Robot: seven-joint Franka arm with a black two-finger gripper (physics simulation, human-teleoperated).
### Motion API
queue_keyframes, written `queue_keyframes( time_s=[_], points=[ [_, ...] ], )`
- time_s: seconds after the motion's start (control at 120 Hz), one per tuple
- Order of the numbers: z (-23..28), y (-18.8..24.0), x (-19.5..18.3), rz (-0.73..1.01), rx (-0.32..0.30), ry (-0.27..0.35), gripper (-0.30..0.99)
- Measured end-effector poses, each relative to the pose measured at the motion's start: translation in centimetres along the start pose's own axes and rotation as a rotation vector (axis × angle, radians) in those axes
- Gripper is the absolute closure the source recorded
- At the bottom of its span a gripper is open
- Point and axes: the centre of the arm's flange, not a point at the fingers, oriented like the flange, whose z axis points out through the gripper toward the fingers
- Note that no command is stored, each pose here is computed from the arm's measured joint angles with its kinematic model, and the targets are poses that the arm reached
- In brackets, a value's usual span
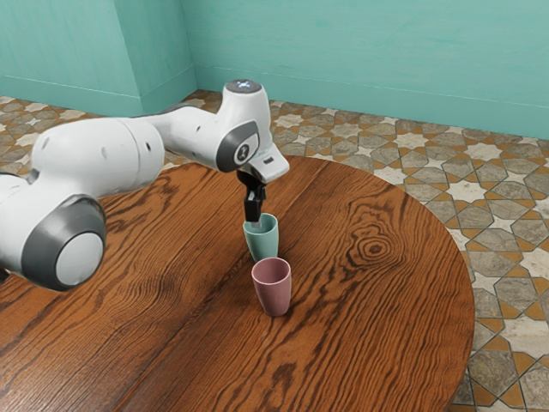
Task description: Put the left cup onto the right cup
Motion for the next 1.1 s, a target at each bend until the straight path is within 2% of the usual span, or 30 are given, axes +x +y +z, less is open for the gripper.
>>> queue_keyframes(
  time_s=[0.275,0.375,0.567,0.742,0.883,1.1],
  points=[
    [1.3,0.2,0.2,0.002,-0.016,0.001,0.04],
    [1.4,0.2,0.3,0.004,-0.016,0.003,0.14],
    [1.2,0.4,0.6,0.008,-0.014,0.009,0.44],
    [0.8,0.5,0.7,0.002,-0.016,0.022,0.63],
    [0.4,0.7,0.7,-0.013,-0.026,0.04,0.72],
    [0.1,0.8,0.4,-0.029,-0.038,0.053,0.77]
  ],
)
